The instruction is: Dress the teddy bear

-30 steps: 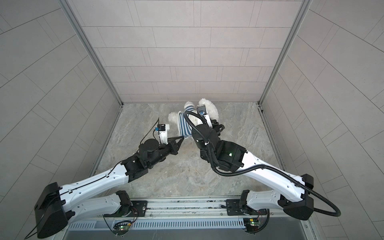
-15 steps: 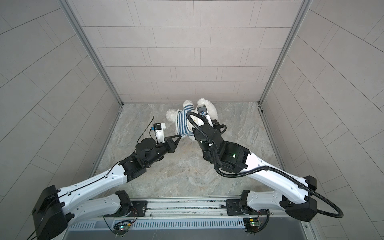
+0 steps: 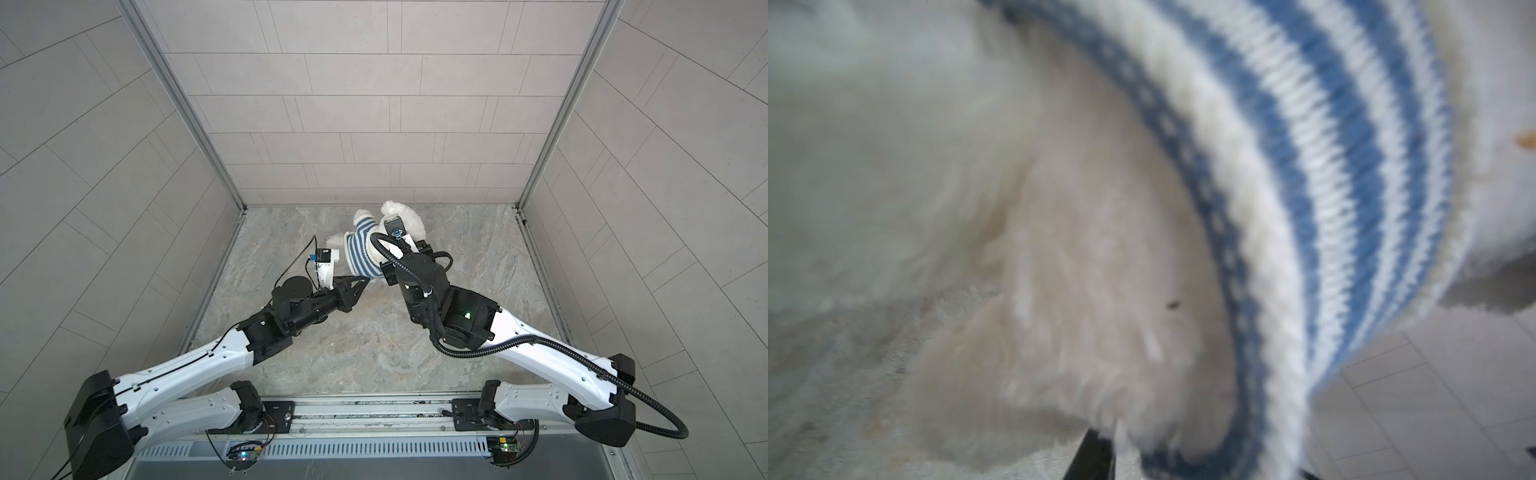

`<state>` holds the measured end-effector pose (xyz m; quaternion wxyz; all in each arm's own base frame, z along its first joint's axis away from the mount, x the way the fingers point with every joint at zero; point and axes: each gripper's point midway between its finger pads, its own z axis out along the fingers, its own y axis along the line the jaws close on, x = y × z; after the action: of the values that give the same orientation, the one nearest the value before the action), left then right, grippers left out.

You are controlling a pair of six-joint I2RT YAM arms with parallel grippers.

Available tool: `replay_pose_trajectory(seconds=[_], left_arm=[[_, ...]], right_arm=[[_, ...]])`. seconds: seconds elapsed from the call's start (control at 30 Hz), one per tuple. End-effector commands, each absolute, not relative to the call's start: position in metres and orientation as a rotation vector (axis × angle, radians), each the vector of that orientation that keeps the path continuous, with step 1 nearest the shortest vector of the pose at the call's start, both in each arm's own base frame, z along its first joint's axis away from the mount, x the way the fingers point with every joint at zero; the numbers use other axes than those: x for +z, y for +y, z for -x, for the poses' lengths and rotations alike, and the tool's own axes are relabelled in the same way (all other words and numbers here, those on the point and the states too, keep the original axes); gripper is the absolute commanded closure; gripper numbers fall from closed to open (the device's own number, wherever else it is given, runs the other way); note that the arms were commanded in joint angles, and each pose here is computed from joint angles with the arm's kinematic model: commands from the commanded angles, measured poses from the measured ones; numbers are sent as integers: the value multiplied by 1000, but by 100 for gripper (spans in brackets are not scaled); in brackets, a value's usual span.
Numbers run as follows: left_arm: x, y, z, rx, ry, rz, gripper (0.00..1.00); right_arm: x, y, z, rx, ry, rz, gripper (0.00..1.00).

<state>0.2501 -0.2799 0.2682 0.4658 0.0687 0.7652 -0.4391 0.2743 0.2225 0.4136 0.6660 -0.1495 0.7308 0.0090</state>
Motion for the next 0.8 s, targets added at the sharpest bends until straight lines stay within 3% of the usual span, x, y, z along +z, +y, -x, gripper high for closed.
replay_pose_trajectory(seconds=[0.0,0.17,0.23,0.4,0.77], left_arm=[[285,-274,-227,-1106,1845,-288,66],[294,-254,-196,-1166,1889,-301,40],[299,-246,-189,-1184,1900,-278,36],[321,-230,-189,-1216,1866,-153,45],[319,-232,-208,-1180,1917,-18,64]], right_arm=[[440,226,-265,110,1564,368,100],[440,232,-257,127,1524,456,100],[440,235,-255,139,1506,484,100],[435,245,-254,151,1496,522,100],[432,262,-251,182,1485,551,100]])
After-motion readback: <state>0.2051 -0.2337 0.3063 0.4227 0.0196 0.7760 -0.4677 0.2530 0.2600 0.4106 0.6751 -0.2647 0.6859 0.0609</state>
